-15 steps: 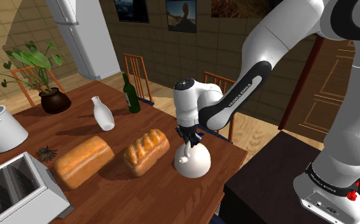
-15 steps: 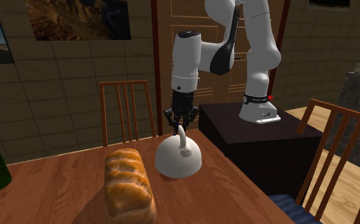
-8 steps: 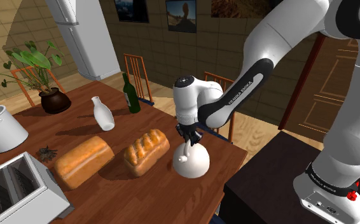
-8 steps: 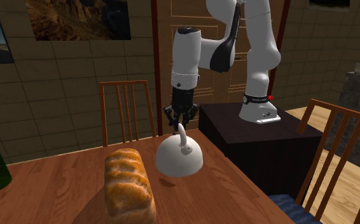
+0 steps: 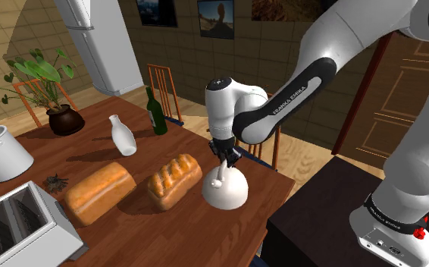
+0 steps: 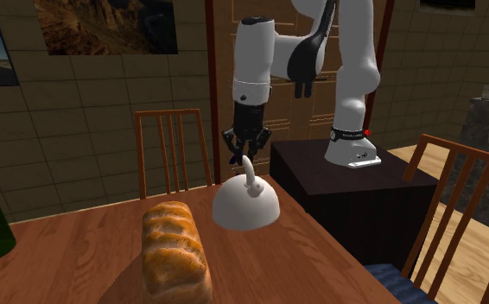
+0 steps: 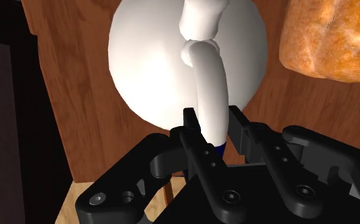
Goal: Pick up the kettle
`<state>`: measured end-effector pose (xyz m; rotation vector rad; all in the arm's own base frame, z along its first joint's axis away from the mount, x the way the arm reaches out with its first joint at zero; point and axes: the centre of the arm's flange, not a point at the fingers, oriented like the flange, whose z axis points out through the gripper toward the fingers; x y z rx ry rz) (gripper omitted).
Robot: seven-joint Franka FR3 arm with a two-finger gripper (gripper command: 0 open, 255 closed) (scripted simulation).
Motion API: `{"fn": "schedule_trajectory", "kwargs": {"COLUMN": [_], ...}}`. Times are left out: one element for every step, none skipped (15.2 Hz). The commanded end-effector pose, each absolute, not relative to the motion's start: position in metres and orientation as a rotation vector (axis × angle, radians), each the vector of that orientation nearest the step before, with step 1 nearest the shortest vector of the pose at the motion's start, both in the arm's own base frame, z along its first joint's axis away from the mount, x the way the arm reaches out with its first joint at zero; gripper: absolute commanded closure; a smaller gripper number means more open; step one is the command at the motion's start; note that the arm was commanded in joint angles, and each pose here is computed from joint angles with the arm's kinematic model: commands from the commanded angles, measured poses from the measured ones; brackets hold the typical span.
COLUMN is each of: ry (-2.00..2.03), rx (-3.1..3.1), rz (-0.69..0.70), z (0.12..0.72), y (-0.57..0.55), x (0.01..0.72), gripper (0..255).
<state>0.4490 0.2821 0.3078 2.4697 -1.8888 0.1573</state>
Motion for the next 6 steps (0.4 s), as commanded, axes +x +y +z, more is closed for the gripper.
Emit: {"fn": "schedule_trajectory", "kwargs": {"ry": [-1.889, -1.889, -1.889, -1.889, -1.889, -1.889], "rx": [2.47, 2.47, 2.47, 2.47, 2.47, 2.471], "rz": [0.157, 0.157, 0.157, 0.157, 0.157, 0.157], "z": [0.32, 0.326, 0.331, 0.336, 0.337, 0.337], "y": [0.282, 0.282, 0.282, 0.282, 0.282, 0.282], "x": [0.45, 0.45, 0.45, 0.45, 0.45, 0.45], "gripper": [255, 255, 255, 255, 255, 255]}}
